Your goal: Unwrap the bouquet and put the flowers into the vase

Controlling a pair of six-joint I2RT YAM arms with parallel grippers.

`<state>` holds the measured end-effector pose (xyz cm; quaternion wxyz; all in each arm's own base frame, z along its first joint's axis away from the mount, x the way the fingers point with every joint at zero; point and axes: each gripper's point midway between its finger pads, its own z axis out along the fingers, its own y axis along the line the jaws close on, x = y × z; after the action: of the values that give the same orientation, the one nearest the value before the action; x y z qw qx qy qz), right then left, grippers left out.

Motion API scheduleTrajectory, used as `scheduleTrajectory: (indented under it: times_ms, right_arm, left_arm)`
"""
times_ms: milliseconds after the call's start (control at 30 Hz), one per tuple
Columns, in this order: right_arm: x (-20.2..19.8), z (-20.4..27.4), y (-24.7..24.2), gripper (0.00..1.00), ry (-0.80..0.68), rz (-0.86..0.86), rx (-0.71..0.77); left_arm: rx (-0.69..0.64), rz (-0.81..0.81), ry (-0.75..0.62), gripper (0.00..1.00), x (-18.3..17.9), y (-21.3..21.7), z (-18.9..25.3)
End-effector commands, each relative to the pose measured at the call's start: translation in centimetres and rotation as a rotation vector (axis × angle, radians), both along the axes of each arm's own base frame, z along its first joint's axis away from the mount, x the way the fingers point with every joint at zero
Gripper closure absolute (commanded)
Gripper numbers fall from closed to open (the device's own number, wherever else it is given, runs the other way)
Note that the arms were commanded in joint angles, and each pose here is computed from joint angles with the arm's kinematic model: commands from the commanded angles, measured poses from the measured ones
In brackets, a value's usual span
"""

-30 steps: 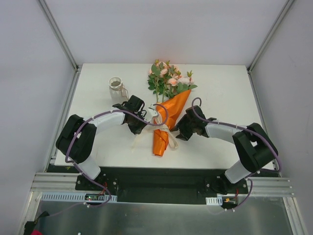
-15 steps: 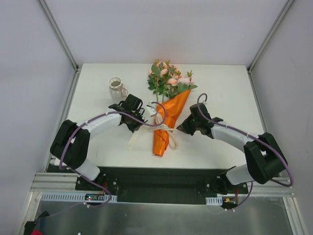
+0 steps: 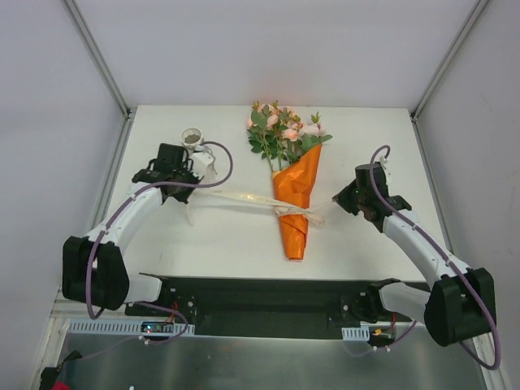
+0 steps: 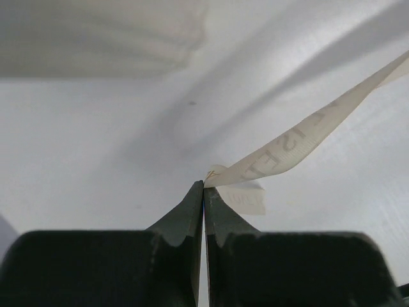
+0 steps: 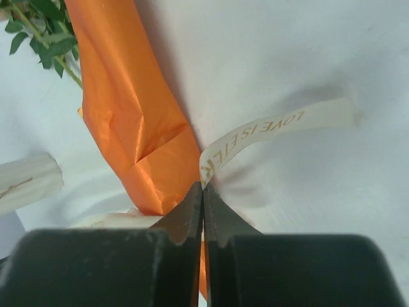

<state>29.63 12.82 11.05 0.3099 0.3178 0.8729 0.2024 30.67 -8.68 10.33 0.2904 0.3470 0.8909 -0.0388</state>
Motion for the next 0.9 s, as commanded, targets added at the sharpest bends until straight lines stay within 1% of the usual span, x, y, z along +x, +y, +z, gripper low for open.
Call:
scheduleTrajectory:
  times_ms: [0, 67, 100, 167, 200, 300, 333, 367, 433, 533, 567, 600, 633, 667, 700, 733, 767, 800, 867]
  right_arm:
    - [-0.1, 3.9, -3.8, 0.99, -0.081, 0.009, -0.146]
    - [-0.4, 4.8, -4.6, 0.99, -0.105, 0.002, -0.185]
    - [-0.9, 4.9, -5.1, 0.99, -0.099, 0.001, -0.207]
    - [-1.1, 5.5, -6.3, 0.99, -0.118, -0.034, -0.236]
    - [-1.2, 5.6, -6.7, 0.99, -0.119, -0.044, -0.248]
    - [-1.4, 6.0, -8.7, 0.99, -0.121, -0.102, -0.278]
    - [-1.4, 6.4, -10.1, 0.99, -0.128, -0.147, -0.313]
    - [-1.4, 6.6, -10.8, 0.99, -0.131, -0.170, -0.331]
    - [-1.7, 7.1, -12.9, 0.99, -0.132, -0.240, -0.391]
    - [-2.3, 7.8, -15.6, 0.98, -0.113, -0.325, -0.506]
    - [-2.5, 8.5, -16.3, 0.94, -0.113, -0.344, -0.542]
    - [-3.1, 8.8, -17.3, 0.87, -0.098, -0.372, -0.592]
    - [-3.4, 9.1, -17.7, 0.64, -0.092, -0.380, -0.615]
    - [-3.7, 9.7, -18.0, 0.51, -0.092, -0.372, -0.640]
    - [-3.9, 10.3, -17.9, 0.38, -0.107, -0.362, -0.657]
    - [-3.9, 10.8, -17.5, 0.21, -0.123, -0.342, -0.668]
    - [-3.7, 11.4, -17.0, 0.17, -0.153, -0.322, -0.672]
    - [-3.7, 11.9, -15.6, 0.11, -0.187, -0.249, -0.695]
    - [-3.2, 12.5, -13.6, 0.06, -0.233, -0.159, -0.707]
  left_arm:
    - [0.075, 0.191, -0.034, 1.00, -1.6, 7.0, 1.4]
    - [0.092, 0.235, -0.051, 1.00, -2.0, 9.0, 1.7]
    - [0.102, 0.286, -0.062, 1.00, -2.5, 10.7, 1.8]
    - [0.139, 0.324, -0.070, 1.00, -3.0, 12.6, 1.8]
    - [0.150, 0.374, -0.070, 1.00, -3.5, 14.2, 1.8]
    - [0.179, 0.450, -0.065, 1.00, -4.2, 16.8, 1.8]
    - [0.182, 0.502, -0.065, 1.00, -4.6, 18.2, 2.0]
    - [0.214, 0.554, -0.060, 1.00, -5.0, 19.8, 2.0]
    - [0.219, 0.654, -0.058, 1.00, -5.6, 22.4, 2.4]
    - [0.217, 0.736, -0.079, 1.00, -5.5, 24.5, 3.1]
    - [0.218, 0.769, -0.082, 1.00, -5.8, 25.3, 3.2]
    - [0.214, 0.776, -0.091, 1.00, -5.6, 25.6, 3.4]
    - [0.212, 0.774, -0.095, 0.99, -5.6, 25.6, 3.5]
    - [0.211, 0.769, -0.100, 0.83, -5.7, 25.6, 3.6]
    - [0.199, 0.753, -0.100, 0.29, -5.7, 25.2, 3.5]
    - [0.183, 0.728, -0.104, 0.05, -5.7, 24.7, 3.5]
    - [0.174, 0.715, -0.124, 0.01, -5.7, 24.3, 4.0]
    - [0.137, 0.682, -0.117, 0.01, -5.8, 23.3, 4.1]
    - [0.095, 0.648, -0.135, 0.01, -5.9, 22.1, 5.3]
